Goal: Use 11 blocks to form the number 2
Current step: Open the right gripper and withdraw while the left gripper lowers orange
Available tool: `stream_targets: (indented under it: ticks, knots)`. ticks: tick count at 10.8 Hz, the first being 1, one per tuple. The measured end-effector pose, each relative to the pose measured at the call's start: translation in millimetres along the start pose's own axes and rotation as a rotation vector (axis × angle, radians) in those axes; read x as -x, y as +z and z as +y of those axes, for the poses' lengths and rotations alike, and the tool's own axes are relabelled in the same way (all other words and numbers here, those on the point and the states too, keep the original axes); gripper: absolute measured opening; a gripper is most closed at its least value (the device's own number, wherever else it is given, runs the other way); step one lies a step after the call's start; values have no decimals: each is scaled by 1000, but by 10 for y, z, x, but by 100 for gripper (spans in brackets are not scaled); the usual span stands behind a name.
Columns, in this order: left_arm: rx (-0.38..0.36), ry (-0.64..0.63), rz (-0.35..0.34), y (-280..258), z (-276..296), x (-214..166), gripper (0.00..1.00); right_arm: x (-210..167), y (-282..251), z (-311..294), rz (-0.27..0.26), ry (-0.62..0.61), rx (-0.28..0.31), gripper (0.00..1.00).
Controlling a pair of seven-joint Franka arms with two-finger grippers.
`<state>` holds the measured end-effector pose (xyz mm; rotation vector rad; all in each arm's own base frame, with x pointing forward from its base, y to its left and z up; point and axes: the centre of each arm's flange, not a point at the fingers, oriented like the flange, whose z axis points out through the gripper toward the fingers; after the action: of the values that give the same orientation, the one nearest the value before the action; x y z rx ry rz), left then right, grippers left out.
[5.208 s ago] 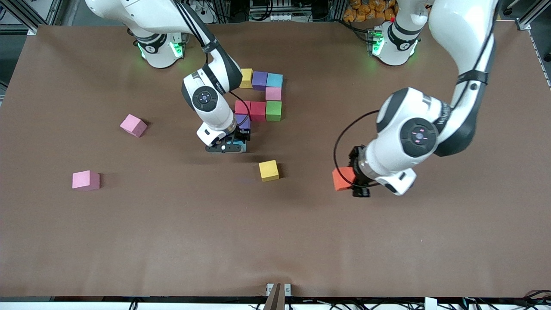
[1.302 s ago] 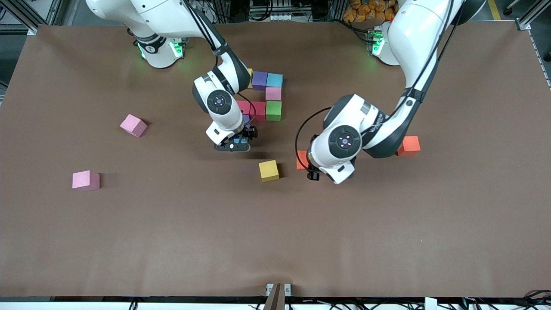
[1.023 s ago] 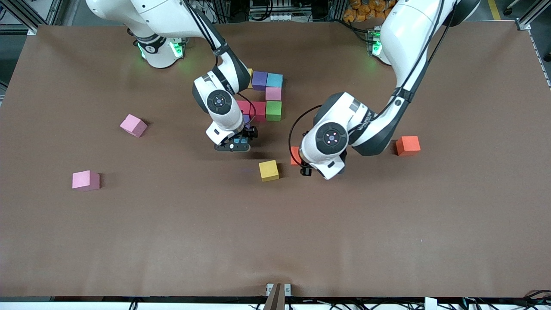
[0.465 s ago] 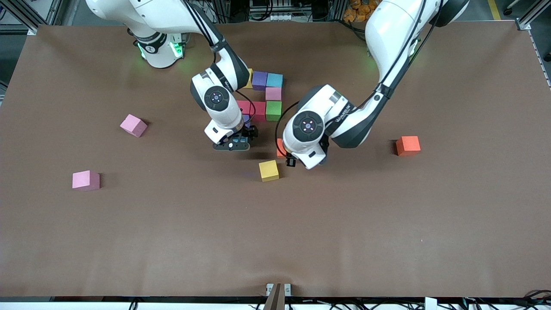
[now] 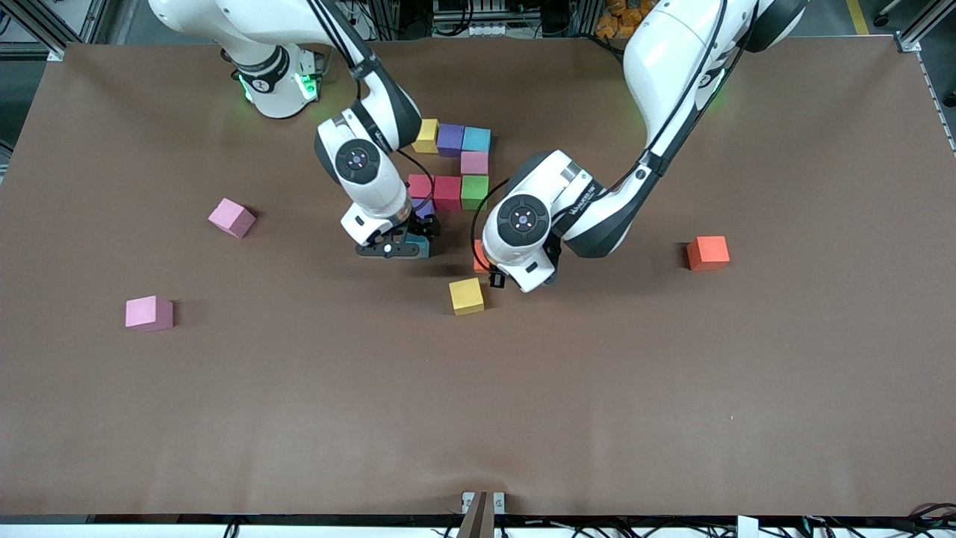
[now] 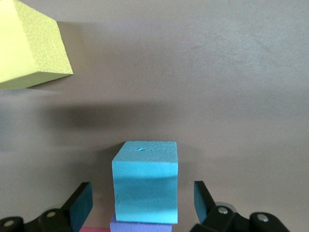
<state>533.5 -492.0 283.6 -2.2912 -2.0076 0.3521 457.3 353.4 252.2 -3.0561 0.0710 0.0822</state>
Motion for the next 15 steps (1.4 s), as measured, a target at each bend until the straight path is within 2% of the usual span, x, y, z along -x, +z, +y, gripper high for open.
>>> stream_targets:
  ticks: [3,6,9,12,15]
  knots:
    - [5,20,-4,116,-61,139,57,-136,-518,350,-10,-19,-18,96]
    - [9,51,-8,286,-169,340,57,-529,-1196,1064,-14,-63,-31,99]
    - [3,88,-6,544,-319,571,57,-1035,-1788,1723,49,-91,18,100]
    - [28,109,-27,710,-382,727,57,-1423,-1933,2458,83,-98,23,100]
    - [69,84,-18,876,-367,772,57,-1581,-2133,2614,119,-85,33,100]
